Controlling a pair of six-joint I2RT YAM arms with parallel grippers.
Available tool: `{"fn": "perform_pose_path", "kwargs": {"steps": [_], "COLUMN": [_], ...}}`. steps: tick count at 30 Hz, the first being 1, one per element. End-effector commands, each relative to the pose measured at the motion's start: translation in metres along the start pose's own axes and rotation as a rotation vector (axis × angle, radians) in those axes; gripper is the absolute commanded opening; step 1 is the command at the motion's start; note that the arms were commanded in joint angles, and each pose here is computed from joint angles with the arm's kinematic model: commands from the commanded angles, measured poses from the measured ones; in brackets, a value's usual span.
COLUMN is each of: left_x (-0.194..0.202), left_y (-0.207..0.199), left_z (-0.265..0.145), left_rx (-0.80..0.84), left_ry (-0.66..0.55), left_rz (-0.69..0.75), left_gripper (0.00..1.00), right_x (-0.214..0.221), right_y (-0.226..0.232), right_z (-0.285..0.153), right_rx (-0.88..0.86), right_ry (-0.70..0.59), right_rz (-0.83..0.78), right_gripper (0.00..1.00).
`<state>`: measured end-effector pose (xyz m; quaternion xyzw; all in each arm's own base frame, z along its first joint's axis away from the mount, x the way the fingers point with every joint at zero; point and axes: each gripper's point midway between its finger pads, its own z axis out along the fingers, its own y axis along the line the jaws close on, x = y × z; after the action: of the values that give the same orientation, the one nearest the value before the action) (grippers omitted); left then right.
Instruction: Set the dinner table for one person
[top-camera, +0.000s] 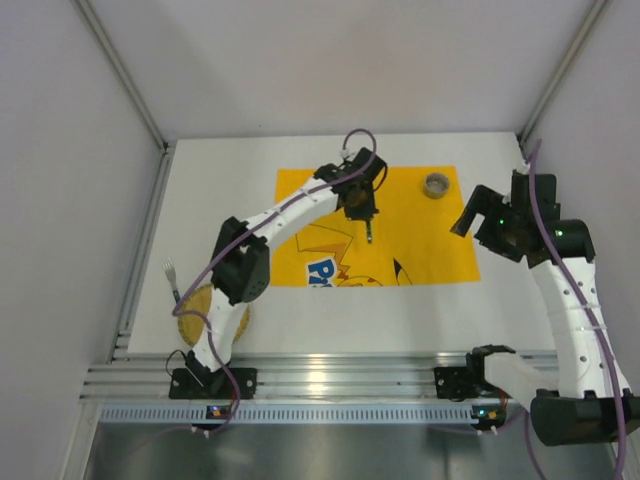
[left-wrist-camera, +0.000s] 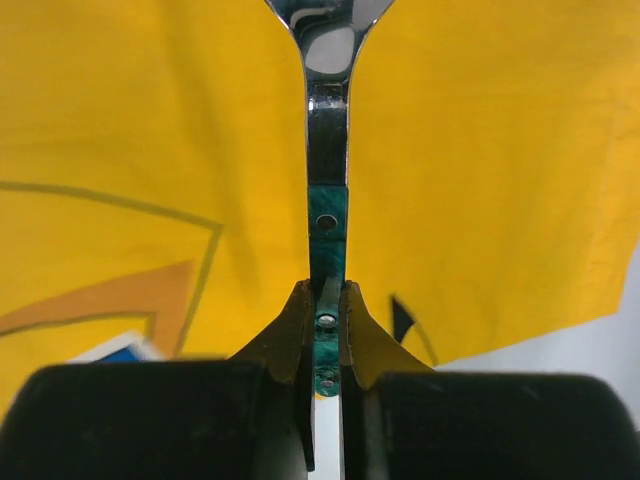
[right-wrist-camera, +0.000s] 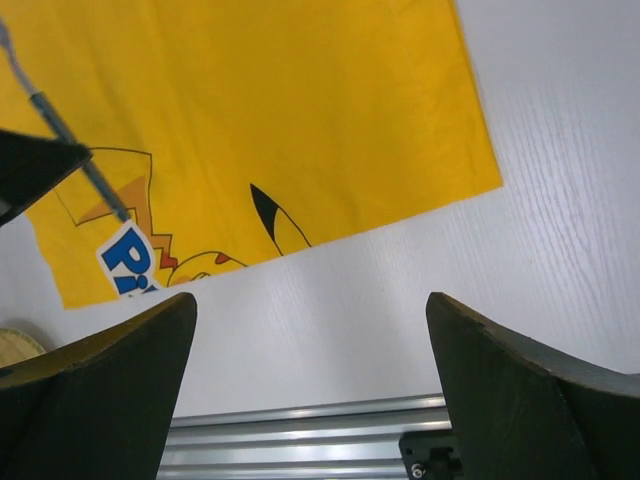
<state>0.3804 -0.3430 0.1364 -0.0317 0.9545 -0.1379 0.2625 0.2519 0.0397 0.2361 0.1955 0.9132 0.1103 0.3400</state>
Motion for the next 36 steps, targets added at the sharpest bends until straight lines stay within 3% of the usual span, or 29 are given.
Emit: {"fn": "perform_pose_path", "kwargs": {"steps": [1,2,3,5,14,22,23,25,26,27,32,36], "left_x": [0.021,0.009,0.026,0.026,0.086,0.082,0.083,0.085,0.084,0.084,0.058,0.031], "left_y": [-0.066,-0.098,-0.111,-0.150,-0.180,-0.209,-0.207,-0.204,-0.205,-0.206,-0.210,-0.174], "left_z": [0.036,0.031,0.052,0.056,0.090,0.086,0.088,0.091,0.089,0.088,0.048,0.007], "left_rx": [0.149,0.238,0.283,0.414,0.512,0.629,0.618,0.603,0.612,0.617,0.653,0.551], "left_ry": [0.079,0.038,0.094,0.067,0.175,0.161,0.161,0.164,0.160,0.162,0.100,0.034], "left_rz": [0.031,0.032,0.039,0.037,0.014,-0.088,-0.095,-0.107,-0.113,-0.119,-0.124,-0.073], "left_gripper": [0.00,0.00,0.00,0.00,0.00,0.02,0.21,0.44,0.74,0.82,0.92,0.98], "right_x": [0.002,0.004,0.008,0.012,0.032,0.044,0.045,0.045,0.046,0.046,0.046,0.040], "right_y": [-0.012,-0.015,-0.020,-0.024,-0.042,-0.038,-0.038,-0.036,-0.036,-0.036,-0.034,-0.029], "right_z": [-0.036,-0.043,-0.048,-0.056,-0.067,-0.054,-0.053,-0.051,-0.051,-0.049,-0.048,-0.050], "right_rx": [0.053,0.059,0.076,0.086,0.135,0.110,0.108,0.104,0.104,0.101,0.097,0.085], "right_ry": [-0.028,-0.039,-0.037,-0.047,-0.023,0.025,0.027,0.029,0.031,0.032,0.034,0.021], "right_rz": [-0.021,-0.024,-0.029,-0.035,-0.087,-0.105,-0.106,-0.111,-0.112,-0.115,-0.121,-0.132], "right_gripper": [1.00,1.00,1.00,1.00,1.00,1.00,1.00,1.00,1.00,1.00,1.00,1.00]}}
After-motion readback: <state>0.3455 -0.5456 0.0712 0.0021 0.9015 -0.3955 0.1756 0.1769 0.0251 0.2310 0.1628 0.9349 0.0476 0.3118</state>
